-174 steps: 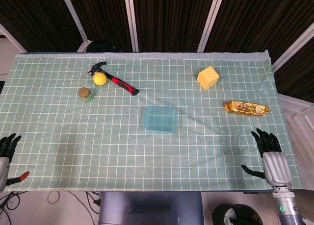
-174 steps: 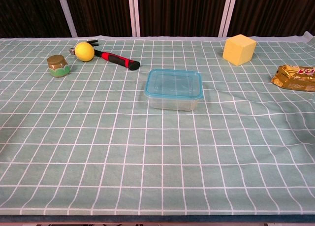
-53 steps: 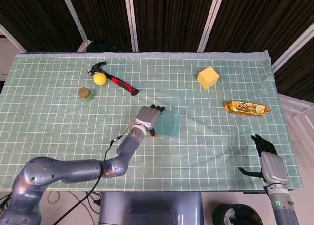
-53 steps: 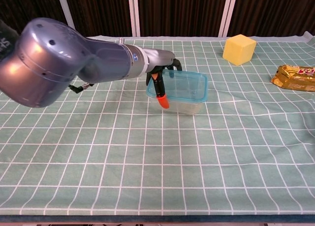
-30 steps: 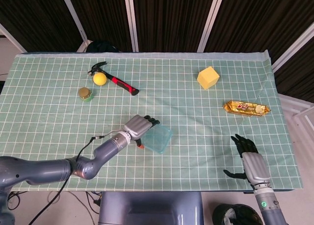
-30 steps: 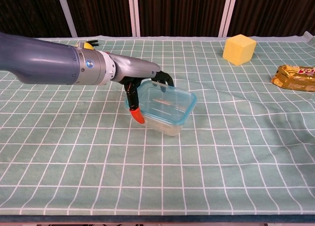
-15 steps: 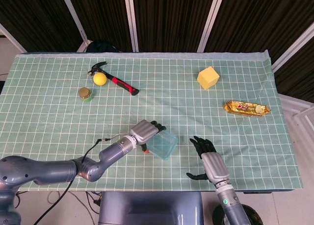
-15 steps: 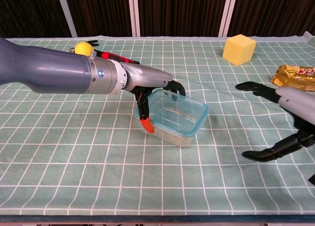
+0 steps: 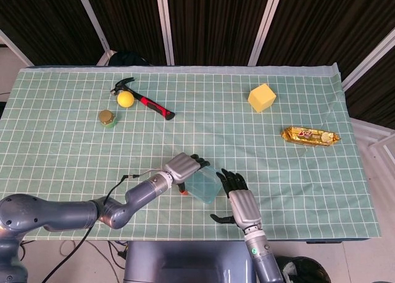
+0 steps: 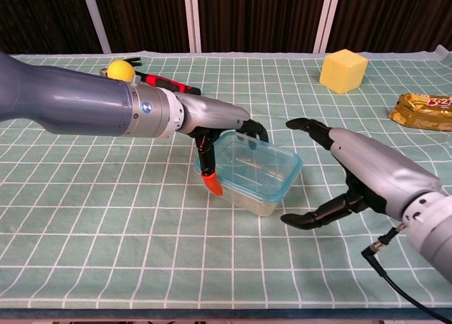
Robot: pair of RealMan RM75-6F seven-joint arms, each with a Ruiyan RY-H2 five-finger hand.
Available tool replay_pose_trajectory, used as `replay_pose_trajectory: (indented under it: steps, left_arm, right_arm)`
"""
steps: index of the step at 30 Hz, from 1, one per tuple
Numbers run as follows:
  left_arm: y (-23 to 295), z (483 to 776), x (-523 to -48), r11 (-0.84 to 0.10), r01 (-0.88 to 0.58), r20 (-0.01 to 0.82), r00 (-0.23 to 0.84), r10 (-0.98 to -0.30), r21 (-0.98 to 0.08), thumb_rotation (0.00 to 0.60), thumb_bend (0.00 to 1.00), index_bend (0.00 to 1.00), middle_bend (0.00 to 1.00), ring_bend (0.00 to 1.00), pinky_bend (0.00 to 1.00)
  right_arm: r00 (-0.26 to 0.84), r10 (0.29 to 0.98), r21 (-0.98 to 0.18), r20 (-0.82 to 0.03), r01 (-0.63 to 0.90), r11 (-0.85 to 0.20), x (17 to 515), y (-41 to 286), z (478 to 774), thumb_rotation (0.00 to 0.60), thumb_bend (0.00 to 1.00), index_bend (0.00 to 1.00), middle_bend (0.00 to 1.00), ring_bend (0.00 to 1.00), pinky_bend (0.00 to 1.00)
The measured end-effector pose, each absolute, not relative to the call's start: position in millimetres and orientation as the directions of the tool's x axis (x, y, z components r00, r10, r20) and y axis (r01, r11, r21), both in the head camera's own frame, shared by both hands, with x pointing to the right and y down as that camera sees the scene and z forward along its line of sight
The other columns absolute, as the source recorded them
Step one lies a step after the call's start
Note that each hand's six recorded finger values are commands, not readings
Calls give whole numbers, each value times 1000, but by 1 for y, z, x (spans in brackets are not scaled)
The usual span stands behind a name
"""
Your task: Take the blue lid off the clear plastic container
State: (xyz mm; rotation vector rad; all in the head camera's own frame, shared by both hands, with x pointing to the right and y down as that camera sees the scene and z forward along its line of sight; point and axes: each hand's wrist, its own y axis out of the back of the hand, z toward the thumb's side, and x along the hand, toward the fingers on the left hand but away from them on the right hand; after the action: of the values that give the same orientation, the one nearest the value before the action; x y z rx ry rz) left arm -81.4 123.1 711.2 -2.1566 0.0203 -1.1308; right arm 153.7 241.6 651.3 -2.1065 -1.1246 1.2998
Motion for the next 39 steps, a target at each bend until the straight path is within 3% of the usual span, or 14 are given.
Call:
replay_pose_trajectory:
  steps: [39]
  left_arm:
    - [128, 705, -83, -774, 300, 730, 621, -285, -557, 600, 133, 380, 437, 380, 465]
  right_arm:
    - [176, 818, -694, -548, 449, -562, 144, 232, 670, 600, 219, 0, 0, 0, 0]
